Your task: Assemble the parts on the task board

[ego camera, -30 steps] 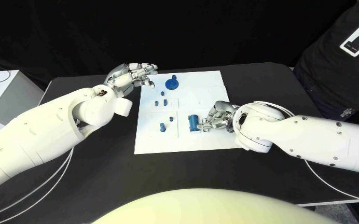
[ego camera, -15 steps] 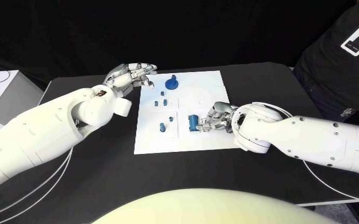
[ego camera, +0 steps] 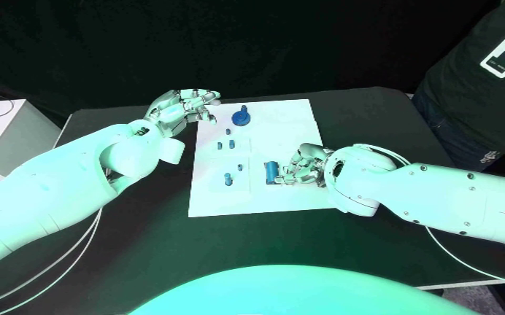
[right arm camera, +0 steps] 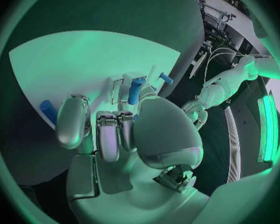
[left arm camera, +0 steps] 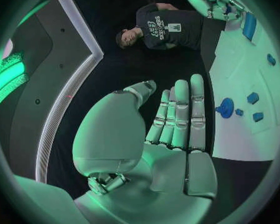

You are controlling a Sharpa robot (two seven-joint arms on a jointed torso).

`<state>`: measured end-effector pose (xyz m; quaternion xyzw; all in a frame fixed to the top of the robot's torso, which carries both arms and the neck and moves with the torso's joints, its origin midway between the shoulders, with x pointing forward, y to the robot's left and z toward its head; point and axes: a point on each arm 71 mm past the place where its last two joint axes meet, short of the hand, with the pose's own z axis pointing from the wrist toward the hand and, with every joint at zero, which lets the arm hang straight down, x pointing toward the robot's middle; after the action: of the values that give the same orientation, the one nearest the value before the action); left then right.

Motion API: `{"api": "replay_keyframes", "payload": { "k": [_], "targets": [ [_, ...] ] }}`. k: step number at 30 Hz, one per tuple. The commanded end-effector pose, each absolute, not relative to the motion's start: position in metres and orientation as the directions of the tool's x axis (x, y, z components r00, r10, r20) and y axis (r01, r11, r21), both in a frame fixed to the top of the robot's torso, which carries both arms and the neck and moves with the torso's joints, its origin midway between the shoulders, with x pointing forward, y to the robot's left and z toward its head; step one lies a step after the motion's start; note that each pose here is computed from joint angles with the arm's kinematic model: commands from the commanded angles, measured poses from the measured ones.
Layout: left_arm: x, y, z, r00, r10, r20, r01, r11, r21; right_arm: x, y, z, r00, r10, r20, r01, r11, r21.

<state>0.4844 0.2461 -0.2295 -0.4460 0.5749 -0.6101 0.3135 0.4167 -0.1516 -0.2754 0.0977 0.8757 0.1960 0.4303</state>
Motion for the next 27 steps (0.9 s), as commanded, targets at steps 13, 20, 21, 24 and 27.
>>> {"api": "replay_keyframes", "payload": {
  "k": [13,20,21,24,27],
  "targets": [
    [0.484,0.246,-0.229,-0.418,-0.889,0.185,-0.125,-0.146,-0.981,0.428,-0.184,-0.248,-0.572,0.488,-0.659,0.045,0.821,0.569],
    [0.484,0.245,-0.229,-0.418,-0.890,0.185,-0.126,-0.145,-0.981,0.443,-0.219,-0.238,-0.567,0.420,-0.709,0.045,0.875,0.482],
    [0.484,0.245,-0.229,-0.418,-0.889,0.186,-0.126,-0.146,-0.981,0.443,-0.223,-0.238,-0.568,0.396,-0.721,0.039,0.889,0.457],
    [0.484,0.246,-0.229,-0.418,-0.889,0.185,-0.126,-0.145,-0.981,0.443,-0.233,-0.238,-0.566,0.329,-0.756,0.029,0.924,0.381],
    [0.484,0.246,-0.229,-0.418,-0.889,0.185,-0.126,-0.145,-0.981,0.444,-0.244,-0.238,-0.563,0.271,-0.781,0.030,0.951,0.308]
  ]
}}
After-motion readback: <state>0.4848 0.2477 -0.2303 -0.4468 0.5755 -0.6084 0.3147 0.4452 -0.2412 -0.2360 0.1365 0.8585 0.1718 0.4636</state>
